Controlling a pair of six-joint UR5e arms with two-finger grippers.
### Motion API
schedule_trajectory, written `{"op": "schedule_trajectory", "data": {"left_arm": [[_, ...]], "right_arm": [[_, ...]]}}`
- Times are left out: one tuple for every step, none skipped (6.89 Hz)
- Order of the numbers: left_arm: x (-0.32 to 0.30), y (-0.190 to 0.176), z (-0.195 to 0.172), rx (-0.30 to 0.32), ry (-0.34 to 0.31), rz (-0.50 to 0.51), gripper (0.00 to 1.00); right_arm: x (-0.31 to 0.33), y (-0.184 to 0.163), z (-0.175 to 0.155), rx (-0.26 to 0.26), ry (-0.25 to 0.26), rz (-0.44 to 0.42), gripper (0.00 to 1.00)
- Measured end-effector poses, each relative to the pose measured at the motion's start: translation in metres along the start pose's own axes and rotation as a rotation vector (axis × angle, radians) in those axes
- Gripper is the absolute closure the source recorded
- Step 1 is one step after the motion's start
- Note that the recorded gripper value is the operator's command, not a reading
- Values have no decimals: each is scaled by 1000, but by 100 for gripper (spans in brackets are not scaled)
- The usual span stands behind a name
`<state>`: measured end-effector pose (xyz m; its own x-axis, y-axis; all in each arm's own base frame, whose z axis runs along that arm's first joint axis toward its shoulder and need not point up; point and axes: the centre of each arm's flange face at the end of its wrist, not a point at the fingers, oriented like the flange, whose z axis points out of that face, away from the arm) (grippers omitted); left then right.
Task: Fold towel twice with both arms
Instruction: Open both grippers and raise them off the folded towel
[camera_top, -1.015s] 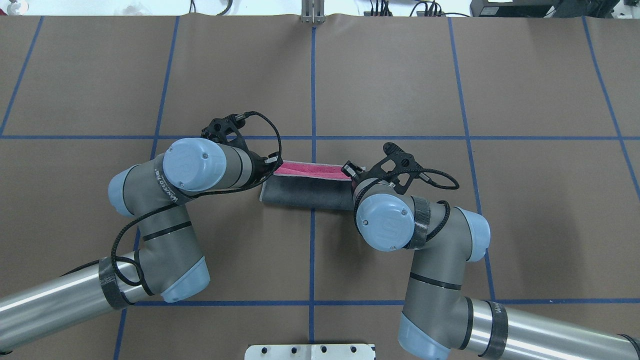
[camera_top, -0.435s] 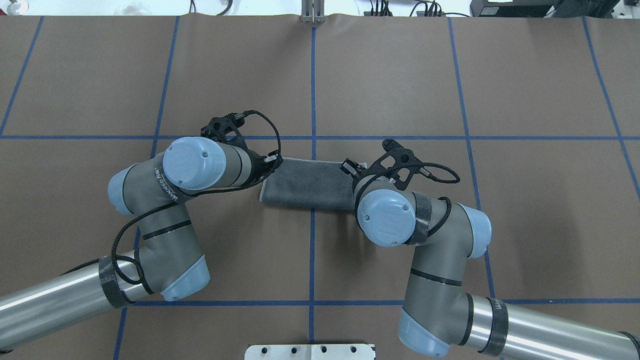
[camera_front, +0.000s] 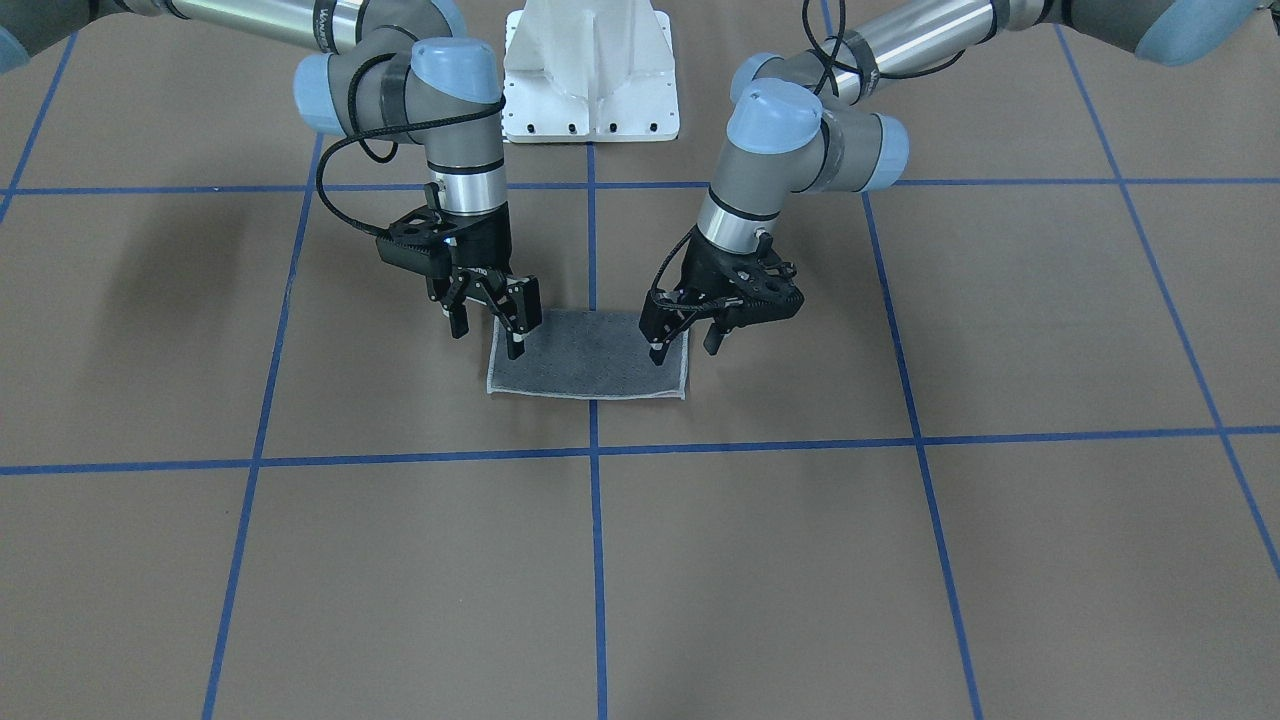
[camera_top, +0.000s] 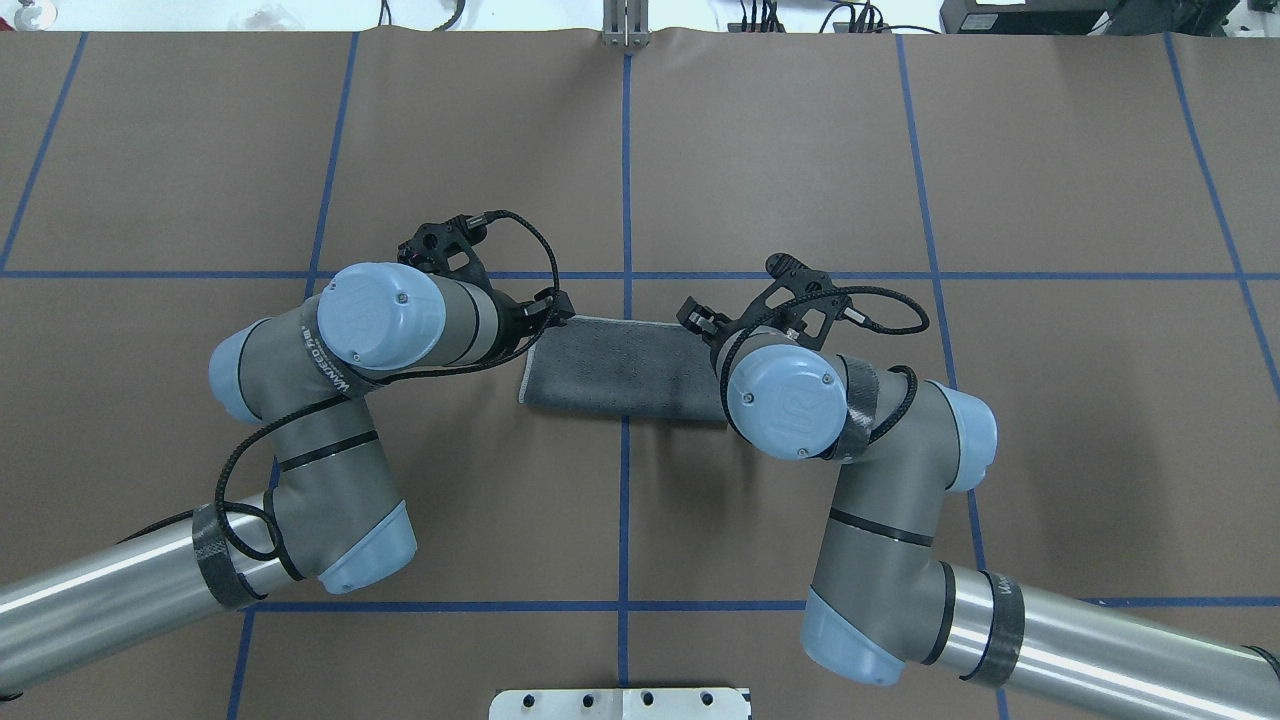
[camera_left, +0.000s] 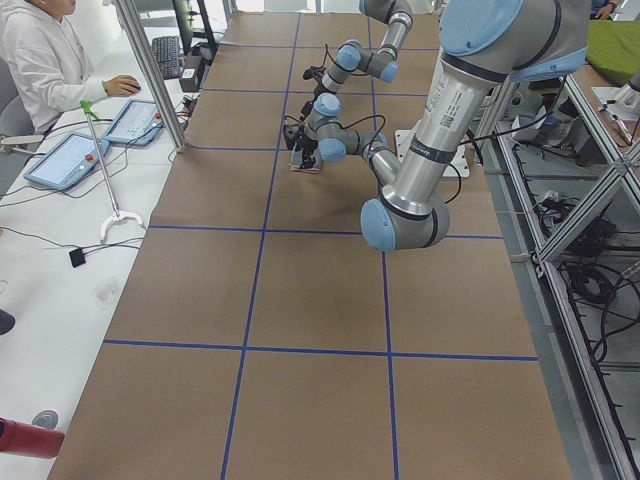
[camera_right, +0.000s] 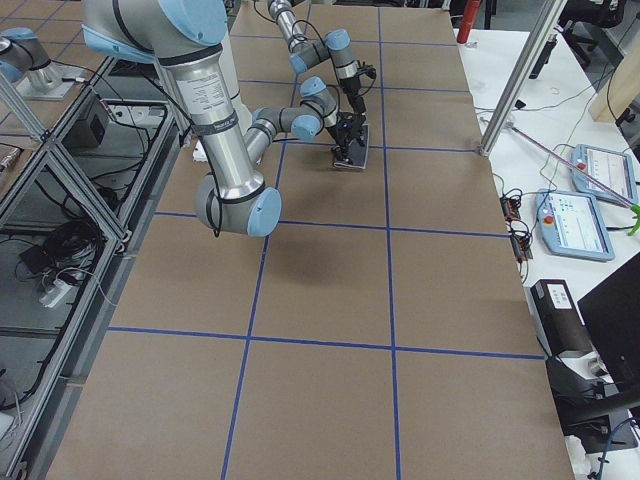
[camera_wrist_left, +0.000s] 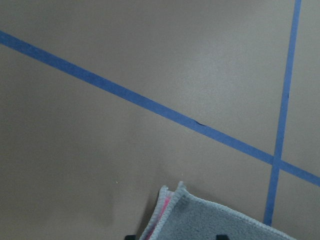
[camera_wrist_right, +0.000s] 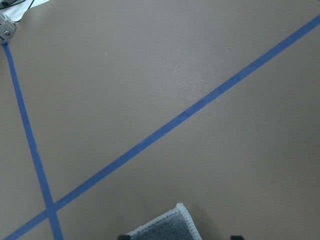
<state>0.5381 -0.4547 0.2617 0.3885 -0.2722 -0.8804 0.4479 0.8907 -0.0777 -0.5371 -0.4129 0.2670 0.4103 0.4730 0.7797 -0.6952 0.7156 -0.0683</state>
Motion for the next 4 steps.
{"op": "schedule_trajectory", "data": {"left_arm": [[3, -1, -9, 1, 17, 30, 0], [6, -1, -16, 3, 33, 46, 0], [8, -1, -20, 5, 43, 51, 0], [10, 0, -22, 6, 52, 54, 0]], "right_arm": [[-3, -19, -6, -34, -2, -64, 1], [-6, -37, -14, -51, -17, -124, 0], [-9, -51, -21, -52, -43, -152, 0], [-13, -60, -29, -48, -92, -187, 1]]}}
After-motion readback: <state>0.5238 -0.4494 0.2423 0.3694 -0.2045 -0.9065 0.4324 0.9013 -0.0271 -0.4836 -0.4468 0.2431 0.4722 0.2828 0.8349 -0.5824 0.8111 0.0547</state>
